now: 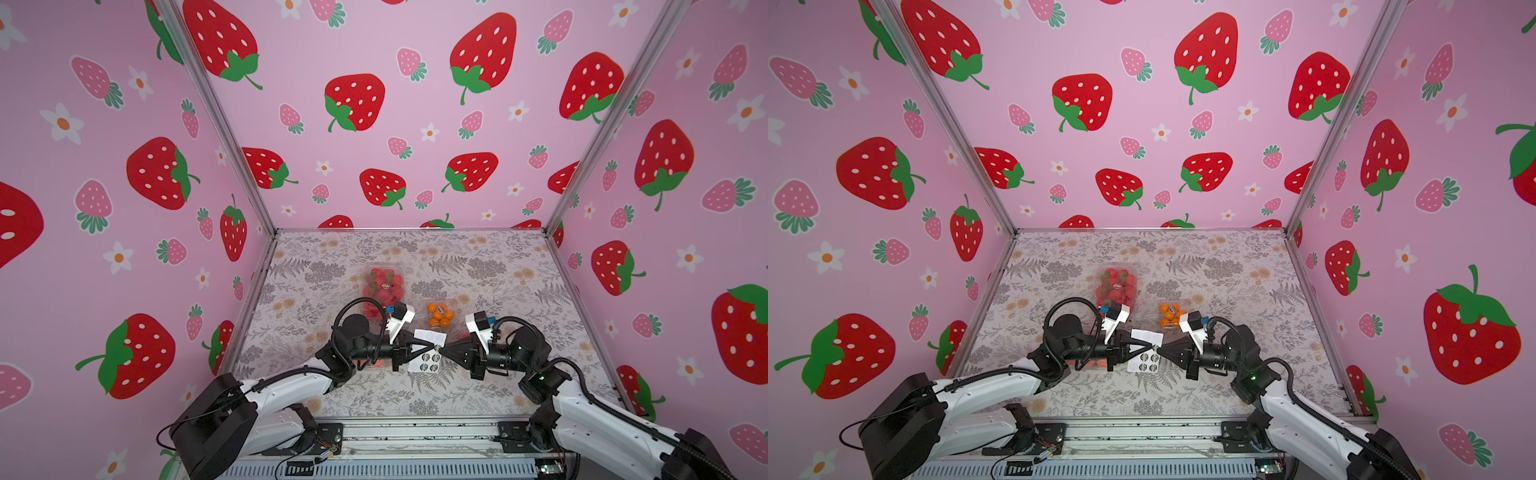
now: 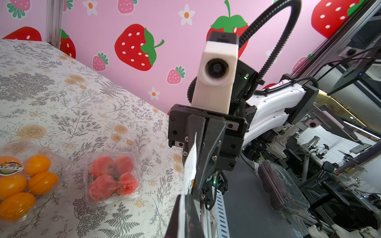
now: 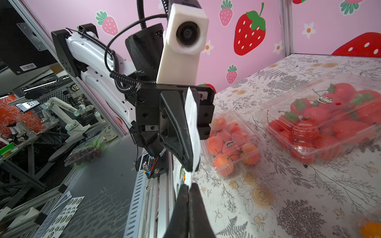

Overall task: Label fruit boxes
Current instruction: Adjust the label sticker.

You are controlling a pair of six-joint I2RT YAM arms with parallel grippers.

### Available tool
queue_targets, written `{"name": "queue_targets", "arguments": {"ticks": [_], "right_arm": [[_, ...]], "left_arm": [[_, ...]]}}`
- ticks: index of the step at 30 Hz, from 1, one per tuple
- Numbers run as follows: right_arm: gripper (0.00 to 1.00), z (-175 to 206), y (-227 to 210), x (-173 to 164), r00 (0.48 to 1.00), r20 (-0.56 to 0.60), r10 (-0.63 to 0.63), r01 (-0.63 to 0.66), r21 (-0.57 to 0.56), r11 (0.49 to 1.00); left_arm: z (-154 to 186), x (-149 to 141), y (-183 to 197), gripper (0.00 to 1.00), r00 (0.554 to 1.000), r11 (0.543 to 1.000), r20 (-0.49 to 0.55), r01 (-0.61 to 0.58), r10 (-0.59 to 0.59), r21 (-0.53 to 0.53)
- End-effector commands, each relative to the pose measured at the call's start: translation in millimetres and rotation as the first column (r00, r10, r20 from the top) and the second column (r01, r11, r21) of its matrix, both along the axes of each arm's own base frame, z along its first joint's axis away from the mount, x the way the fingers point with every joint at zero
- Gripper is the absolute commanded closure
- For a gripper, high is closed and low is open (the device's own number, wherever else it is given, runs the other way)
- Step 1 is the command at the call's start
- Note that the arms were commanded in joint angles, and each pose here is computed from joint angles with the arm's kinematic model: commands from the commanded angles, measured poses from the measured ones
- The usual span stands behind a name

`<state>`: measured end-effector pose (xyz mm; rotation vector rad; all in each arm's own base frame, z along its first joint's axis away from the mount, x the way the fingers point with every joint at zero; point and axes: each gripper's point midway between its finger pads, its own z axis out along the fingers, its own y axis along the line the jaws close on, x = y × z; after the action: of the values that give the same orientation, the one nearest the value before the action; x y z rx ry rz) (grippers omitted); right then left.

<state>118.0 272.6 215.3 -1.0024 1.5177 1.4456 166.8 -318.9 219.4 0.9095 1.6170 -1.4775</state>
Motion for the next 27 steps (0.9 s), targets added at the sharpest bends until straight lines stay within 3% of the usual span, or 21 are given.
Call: {"name": "queue_targets", "arguments": {"ticks": [1, 4, 11, 20, 27], "right_arm": [[0.82, 4.3, 0.5, -2.3, 0.999, 0.035, 0.014, -0.014, 0.004, 1.0], [0.81, 6.6, 4.5, -0.4, 0.999, 0.032, 0.029, -0.029, 0.002, 1.0], [0.9, 8.3, 6.6, 2.8, 0.999, 0.043, 0.024, -0.025, 0.005, 1.0], [0.85, 11.8, 8.2, 3.3, 0.999, 0.045, 0.03, -0.031, 0.02, 0.999], [1.0, 11.6, 9.5, 5.3, 0.999, 0.044, 0.031, -0.032, 0.016, 0.999]], "left_arm": [[4.6, 2.8, 4.0, 1.0, 1.0, 1.0, 0.011, -0.013, 0.014, -0.025], [7.7, 0.0, 2.9, 1.0, 1.0, 0.999, 0.013, 0.005, -0.005, -0.038], [8.2, -2.5, 1.0, 1.0, 1.0, 0.999, 0.015, 0.018, -0.018, -0.038], [7.1, -4.5, -1.4, 1.0, 0.999, 0.999, 0.014, 0.031, -0.031, -0.03], [5.8, -4.6, -3.2, 1.0, 0.999, 0.999, 0.01, 0.04, -0.04, -0.02]]}}
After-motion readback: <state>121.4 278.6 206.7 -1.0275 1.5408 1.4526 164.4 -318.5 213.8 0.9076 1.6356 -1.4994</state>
